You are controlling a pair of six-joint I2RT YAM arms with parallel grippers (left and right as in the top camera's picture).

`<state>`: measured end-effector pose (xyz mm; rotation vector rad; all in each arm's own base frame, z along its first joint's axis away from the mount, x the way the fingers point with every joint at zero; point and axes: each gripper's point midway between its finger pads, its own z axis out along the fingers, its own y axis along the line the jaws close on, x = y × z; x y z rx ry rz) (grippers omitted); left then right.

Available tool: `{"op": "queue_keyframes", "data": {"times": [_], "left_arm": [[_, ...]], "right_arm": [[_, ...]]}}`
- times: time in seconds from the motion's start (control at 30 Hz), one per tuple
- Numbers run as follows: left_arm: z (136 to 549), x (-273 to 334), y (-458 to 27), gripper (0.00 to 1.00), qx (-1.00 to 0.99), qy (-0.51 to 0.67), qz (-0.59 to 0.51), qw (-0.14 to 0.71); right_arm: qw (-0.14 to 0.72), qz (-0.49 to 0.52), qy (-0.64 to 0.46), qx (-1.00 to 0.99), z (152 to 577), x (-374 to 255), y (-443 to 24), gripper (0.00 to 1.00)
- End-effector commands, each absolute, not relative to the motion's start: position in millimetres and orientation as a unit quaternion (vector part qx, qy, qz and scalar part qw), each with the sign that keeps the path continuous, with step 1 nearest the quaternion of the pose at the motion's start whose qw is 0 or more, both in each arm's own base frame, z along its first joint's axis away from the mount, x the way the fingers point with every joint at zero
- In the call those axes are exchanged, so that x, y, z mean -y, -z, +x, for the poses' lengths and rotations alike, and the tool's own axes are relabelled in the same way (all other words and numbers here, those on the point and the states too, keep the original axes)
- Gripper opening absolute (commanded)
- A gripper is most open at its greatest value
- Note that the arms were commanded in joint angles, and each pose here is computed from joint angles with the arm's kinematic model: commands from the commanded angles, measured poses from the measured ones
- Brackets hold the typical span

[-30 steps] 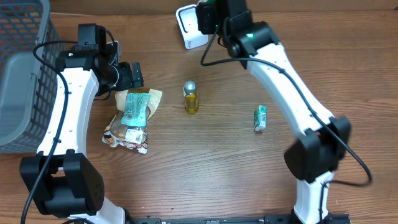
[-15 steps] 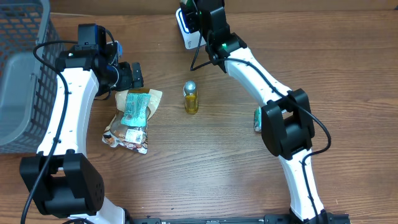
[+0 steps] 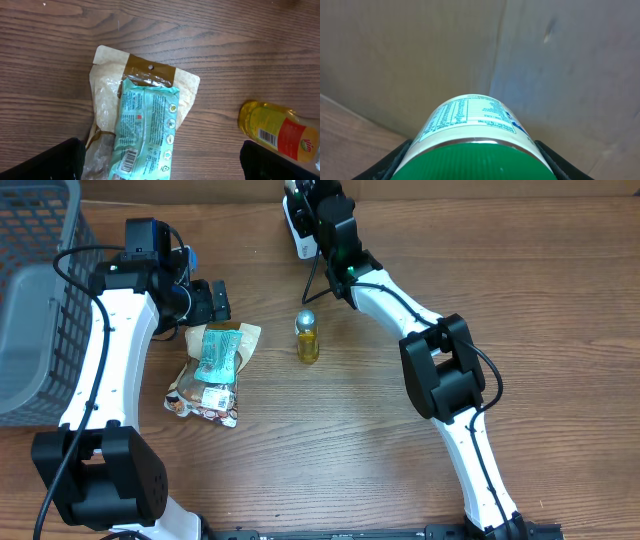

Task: Scan the item barcode
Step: 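Carry the jar up to the white scanner, barcode facing it, then carry the jar rightward and set it down on the table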

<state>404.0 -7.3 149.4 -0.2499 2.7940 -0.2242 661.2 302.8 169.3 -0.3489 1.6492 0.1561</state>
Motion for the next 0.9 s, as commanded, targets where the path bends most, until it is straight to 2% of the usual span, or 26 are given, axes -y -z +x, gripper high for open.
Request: {"op": "queue_keyframes", "data": {"times": [0.0, 0.47, 0.87], "left_arm": [[408, 9, -162, 1.0, -0.977, 0.083, -0.079, 0.181], [408, 9, -162, 0.99, -0.977, 0.083, -0.079, 0.181], [408, 9, -162, 1.0, -0.977, 0.083, -0.079, 0.181]], "right_arm": [[0.672, -0.133, -0.081, -0.724, 667, -301, -165, 0.38], [0.665, -0.036, -0.158, -0.729, 674, -289, -160, 0.37], [0.664, -0.054, -0.186, -0.722, 672, -298, -164, 0.37]]}}
